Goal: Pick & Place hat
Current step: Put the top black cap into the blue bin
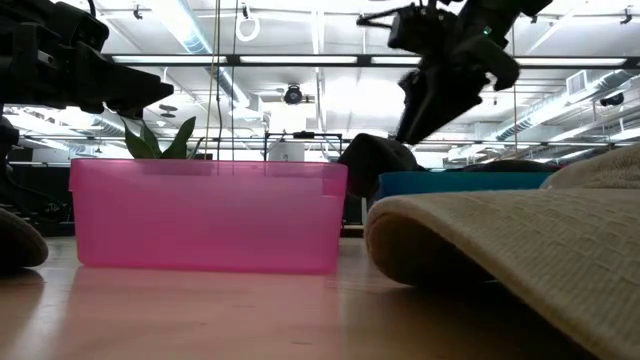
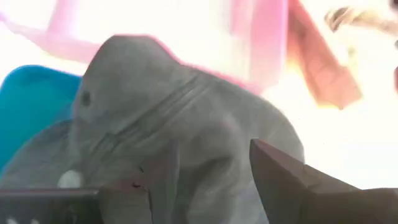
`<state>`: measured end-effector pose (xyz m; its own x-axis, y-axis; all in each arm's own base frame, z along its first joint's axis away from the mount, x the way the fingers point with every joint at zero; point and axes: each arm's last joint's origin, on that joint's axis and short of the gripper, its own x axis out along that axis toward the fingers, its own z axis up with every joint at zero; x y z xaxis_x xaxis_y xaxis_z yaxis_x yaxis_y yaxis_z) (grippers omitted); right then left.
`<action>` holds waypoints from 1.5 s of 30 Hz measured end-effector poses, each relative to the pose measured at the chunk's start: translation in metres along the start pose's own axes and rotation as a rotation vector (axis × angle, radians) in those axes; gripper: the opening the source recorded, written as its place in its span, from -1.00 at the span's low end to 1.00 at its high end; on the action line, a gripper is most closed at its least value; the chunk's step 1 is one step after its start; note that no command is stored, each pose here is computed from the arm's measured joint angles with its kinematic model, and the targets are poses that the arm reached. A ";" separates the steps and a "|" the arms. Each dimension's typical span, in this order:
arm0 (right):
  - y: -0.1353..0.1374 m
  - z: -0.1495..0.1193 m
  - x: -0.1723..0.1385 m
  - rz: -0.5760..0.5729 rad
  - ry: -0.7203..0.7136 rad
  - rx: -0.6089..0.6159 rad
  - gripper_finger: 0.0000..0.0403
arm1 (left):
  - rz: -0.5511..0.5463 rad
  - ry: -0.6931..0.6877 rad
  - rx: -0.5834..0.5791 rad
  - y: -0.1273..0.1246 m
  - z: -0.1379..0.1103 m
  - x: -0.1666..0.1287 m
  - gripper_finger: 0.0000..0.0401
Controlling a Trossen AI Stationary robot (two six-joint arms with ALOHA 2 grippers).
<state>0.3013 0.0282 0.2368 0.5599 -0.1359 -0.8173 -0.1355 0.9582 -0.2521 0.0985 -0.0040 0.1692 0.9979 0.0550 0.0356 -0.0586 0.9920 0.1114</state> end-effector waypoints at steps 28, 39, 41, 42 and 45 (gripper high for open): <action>0.003 -0.006 0.033 -0.008 0.108 -0.231 -0.57 | 0.000 0.001 0.000 0.000 0.000 0.000 -0.18; 0.003 -0.011 0.029 -0.029 0.172 -0.190 -0.97 | 0.000 0.000 0.000 0.000 0.000 0.000 -0.18; 0.003 -0.011 0.029 -0.033 0.172 -0.157 -0.97 | 0.000 0.001 0.000 0.000 0.000 0.000 -0.18; 0.003 -0.011 0.028 -0.036 0.171 -0.150 -0.97 | 0.000 0.001 0.000 0.000 0.000 0.000 -0.18; 0.004 -0.011 0.025 -0.063 0.179 -0.149 -0.98 | 0.000 0.001 0.000 0.000 0.000 0.000 -0.18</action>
<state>0.3055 0.0259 0.2092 0.4193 -0.2489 -0.8730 -0.2317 0.9005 -0.3680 0.0986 -0.0040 0.1690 0.9979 0.0548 0.0347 -0.0584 0.9920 0.1115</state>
